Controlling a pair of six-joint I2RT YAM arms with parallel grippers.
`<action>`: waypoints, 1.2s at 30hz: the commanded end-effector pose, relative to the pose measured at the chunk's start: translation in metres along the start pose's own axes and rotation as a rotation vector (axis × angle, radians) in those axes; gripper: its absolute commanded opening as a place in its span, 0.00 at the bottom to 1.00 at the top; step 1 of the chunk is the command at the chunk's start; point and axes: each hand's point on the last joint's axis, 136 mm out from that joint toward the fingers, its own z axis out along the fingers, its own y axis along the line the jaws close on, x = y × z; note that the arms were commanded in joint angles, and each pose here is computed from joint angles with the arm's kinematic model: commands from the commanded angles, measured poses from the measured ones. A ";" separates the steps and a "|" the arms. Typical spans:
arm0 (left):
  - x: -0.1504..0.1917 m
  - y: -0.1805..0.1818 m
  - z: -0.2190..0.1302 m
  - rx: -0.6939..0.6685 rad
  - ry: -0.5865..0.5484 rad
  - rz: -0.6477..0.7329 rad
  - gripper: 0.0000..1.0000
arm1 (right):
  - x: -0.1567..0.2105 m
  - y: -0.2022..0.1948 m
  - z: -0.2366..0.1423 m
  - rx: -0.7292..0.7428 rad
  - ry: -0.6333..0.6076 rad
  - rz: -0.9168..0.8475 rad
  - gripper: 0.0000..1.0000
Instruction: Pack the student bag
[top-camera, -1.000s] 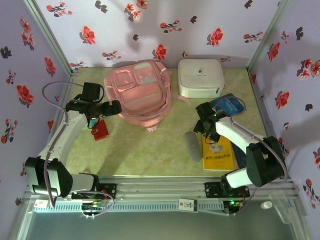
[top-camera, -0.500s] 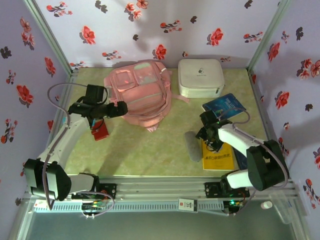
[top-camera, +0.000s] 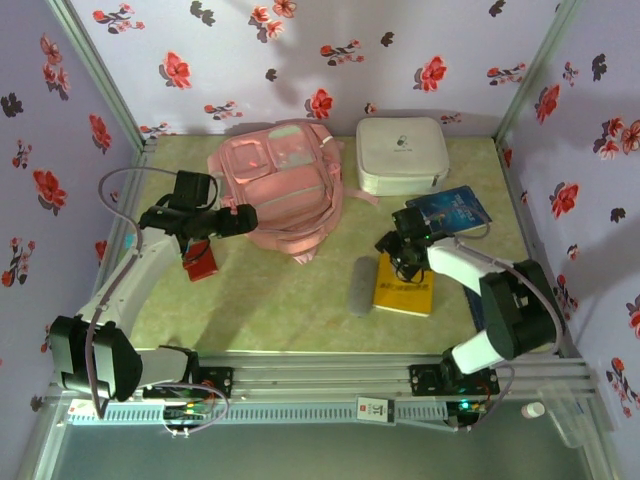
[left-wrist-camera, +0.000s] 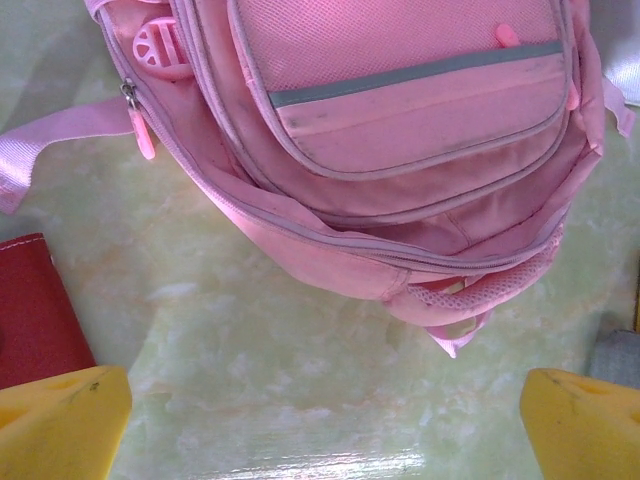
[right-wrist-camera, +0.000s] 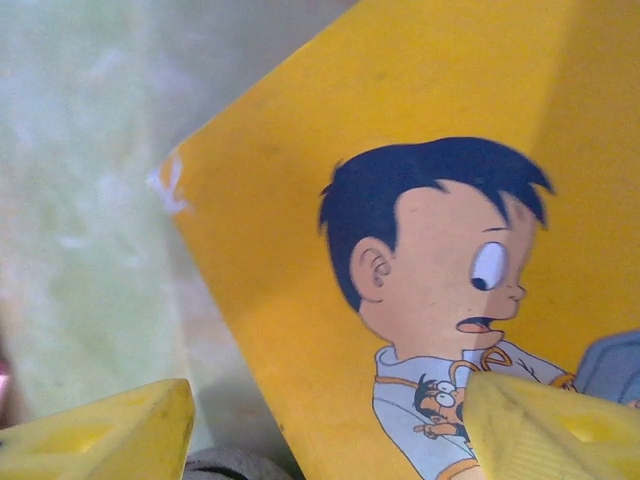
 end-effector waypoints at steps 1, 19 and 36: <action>0.008 -0.010 0.008 0.046 0.035 0.003 1.00 | 0.006 0.033 0.018 -0.093 0.055 0.017 0.71; 0.052 -0.146 0.037 0.299 0.148 0.242 1.00 | -0.023 -0.043 -0.060 0.151 -0.141 -0.158 0.71; 0.094 -0.258 0.154 0.181 0.315 0.403 0.72 | -0.019 -0.066 -0.034 0.051 -0.031 -0.176 0.54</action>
